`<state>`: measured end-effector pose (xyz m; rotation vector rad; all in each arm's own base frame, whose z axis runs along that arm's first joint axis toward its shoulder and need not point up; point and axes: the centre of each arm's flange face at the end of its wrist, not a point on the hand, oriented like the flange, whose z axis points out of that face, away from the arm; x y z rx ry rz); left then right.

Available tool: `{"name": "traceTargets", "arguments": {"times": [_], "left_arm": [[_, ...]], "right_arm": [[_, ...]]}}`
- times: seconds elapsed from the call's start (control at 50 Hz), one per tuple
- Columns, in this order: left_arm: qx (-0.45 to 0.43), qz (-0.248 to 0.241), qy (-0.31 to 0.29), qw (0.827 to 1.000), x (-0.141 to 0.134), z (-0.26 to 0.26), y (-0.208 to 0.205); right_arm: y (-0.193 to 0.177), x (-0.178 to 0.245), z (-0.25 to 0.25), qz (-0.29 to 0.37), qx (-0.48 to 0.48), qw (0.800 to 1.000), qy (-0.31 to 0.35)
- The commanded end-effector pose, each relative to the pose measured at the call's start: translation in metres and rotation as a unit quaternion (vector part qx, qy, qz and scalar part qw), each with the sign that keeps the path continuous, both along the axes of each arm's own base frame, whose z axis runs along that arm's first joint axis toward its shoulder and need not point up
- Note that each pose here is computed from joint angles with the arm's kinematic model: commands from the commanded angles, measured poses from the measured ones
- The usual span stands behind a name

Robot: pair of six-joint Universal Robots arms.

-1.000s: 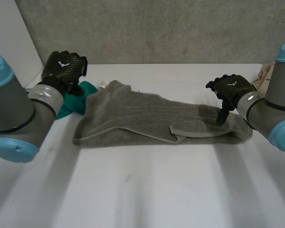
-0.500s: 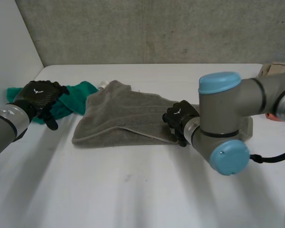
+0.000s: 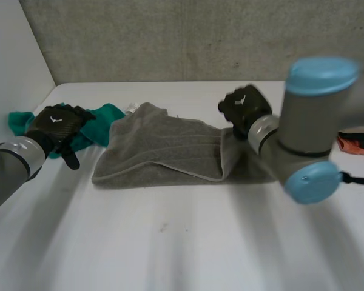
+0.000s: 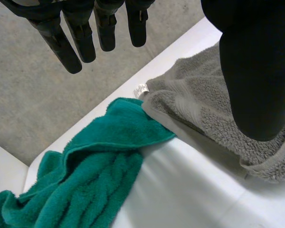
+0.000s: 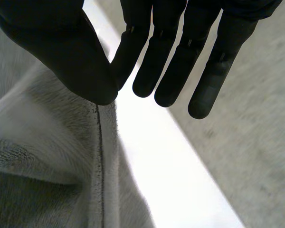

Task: Fold the laundry.

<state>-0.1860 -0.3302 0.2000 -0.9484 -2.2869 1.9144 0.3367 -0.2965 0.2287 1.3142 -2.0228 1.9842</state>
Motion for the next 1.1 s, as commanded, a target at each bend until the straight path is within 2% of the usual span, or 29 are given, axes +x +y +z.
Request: {"name": "traceTargets", "arguments": {"times": [0.02, 0.22, 0.52, 0.64, 0.68, 0.74, 0.76, 0.82, 0.9, 1.02, 1.1], "left_arm": [[0.029, -0.024, -0.03, 0.999, -0.007, -0.024, 0.001], [0.052, -0.078, -0.097, 0.991, -0.022, -0.053, 0.008], [0.051, -0.102, -0.082, 0.99, -0.063, -0.063, 0.0], [-0.002, -0.041, -0.06, 0.997, -0.055, -0.011, -0.007], [-0.054, -0.041, -0.022, 0.997, -0.053, 0.034, 0.003], [-0.111, -0.046, 0.021, 0.993, -0.051, 0.082, 0.018], [-0.15, -0.047, 0.047, 0.986, -0.047, 0.112, 0.029], [-0.191, -0.044, 0.081, 0.977, -0.041, 0.145, 0.041], [-0.168, -0.047, 0.078, 0.982, -0.044, 0.135, 0.034], [-0.107, -0.06, 0.004, 0.992, -0.06, 0.083, -0.001], [-0.124, -0.067, -0.022, 0.99, -0.077, 0.071, -0.033]], "right_arm": [[0.042, -0.021, 0.104, 0.037, -0.048, 0.993, -0.102], [0.065, -0.064, 0.177, 0.013, -0.117, 0.981, -0.156], [0.034, -0.115, 0.18, -0.067, -0.098, 0.975, -0.187], [0.014, -0.141, 0.179, -0.111, -0.1, 0.971, -0.184], [0.009, -0.148, 0.178, -0.119, -0.096, 0.972, -0.18], [0.005, -0.154, 0.173, -0.126, -0.084, 0.973, -0.172], [0.003, -0.157, 0.17, -0.131, -0.075, 0.974, -0.166], [0.0, -0.161, 0.16, -0.14, -0.054, 0.978, -0.146], [-0.005, -0.161, 0.138, -0.141, -0.021, 0.984, -0.107], [-0.019, -0.142, 0.089, -0.117, 0.029, 0.991, -0.062], [-0.046, -0.119, 0.073, -0.102, -0.015, 0.991, -0.08]]}}
